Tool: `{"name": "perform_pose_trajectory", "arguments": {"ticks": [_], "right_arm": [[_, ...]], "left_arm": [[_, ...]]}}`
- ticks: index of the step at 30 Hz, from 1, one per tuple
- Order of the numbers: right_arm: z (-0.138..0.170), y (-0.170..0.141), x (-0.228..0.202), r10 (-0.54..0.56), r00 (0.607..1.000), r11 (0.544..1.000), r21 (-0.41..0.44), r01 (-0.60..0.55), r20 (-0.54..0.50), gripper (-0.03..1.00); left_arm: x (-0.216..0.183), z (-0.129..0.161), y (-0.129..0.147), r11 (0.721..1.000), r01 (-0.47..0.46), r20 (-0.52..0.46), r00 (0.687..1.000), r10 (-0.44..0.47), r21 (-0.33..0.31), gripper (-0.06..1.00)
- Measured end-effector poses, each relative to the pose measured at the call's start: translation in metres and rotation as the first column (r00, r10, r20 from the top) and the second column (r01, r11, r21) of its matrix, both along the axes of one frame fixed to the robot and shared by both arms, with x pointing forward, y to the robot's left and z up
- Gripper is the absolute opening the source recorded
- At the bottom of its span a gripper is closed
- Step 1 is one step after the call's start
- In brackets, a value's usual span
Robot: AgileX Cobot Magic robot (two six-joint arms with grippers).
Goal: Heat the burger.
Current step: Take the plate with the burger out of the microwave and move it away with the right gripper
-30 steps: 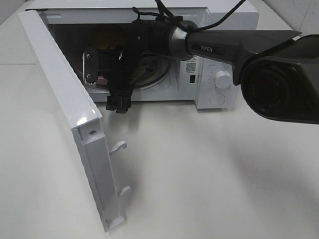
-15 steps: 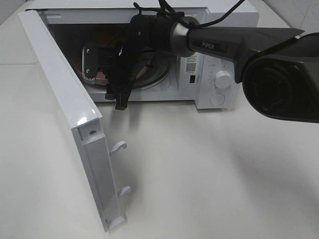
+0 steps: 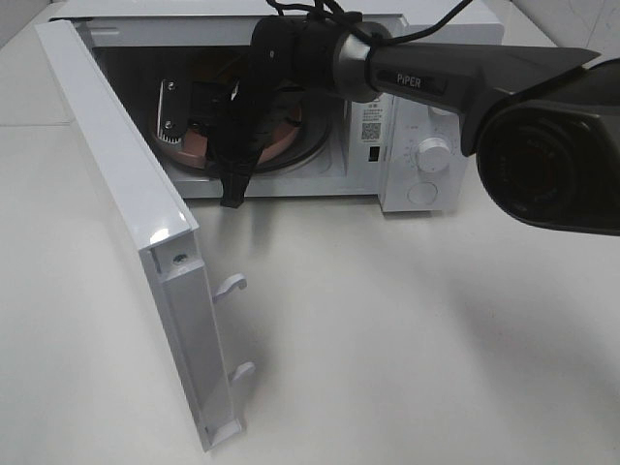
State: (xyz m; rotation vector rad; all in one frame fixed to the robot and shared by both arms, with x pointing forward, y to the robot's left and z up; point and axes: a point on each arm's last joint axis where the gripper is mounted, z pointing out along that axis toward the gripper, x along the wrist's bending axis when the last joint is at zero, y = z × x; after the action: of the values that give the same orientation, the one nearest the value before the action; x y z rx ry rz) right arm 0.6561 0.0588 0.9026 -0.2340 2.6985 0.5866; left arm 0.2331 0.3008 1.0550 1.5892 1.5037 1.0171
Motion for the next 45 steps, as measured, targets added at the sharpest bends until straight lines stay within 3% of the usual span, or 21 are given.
{"name": "perform_pose_trajectory", "arguments": {"ticks": [21,28,45], "right_arm": [[0.016,-0.008,-0.011,0.03,0.996,0.996,-0.081,-0.037,-0.08,0.0],[0.027,-0.024,-0.024,0.04,0.994,0.993,-0.109,-0.052,-0.103,0.0],[0.035,-0.056,-0.056,0.066,0.997,0.99,-0.126,-0.069,-0.025,0.0]], "left_arm": [[0.0,0.0,0.0,1.0,0.0,0.0,1.0,0.0,0.0,1.0],[0.0,0.0,0.0,1.0,0.0,0.0,1.0,0.0,0.0,1.0],[0.0,0.0,0.0,1.0,0.0,0.0,1.0,0.0,0.0,1.0]]}}
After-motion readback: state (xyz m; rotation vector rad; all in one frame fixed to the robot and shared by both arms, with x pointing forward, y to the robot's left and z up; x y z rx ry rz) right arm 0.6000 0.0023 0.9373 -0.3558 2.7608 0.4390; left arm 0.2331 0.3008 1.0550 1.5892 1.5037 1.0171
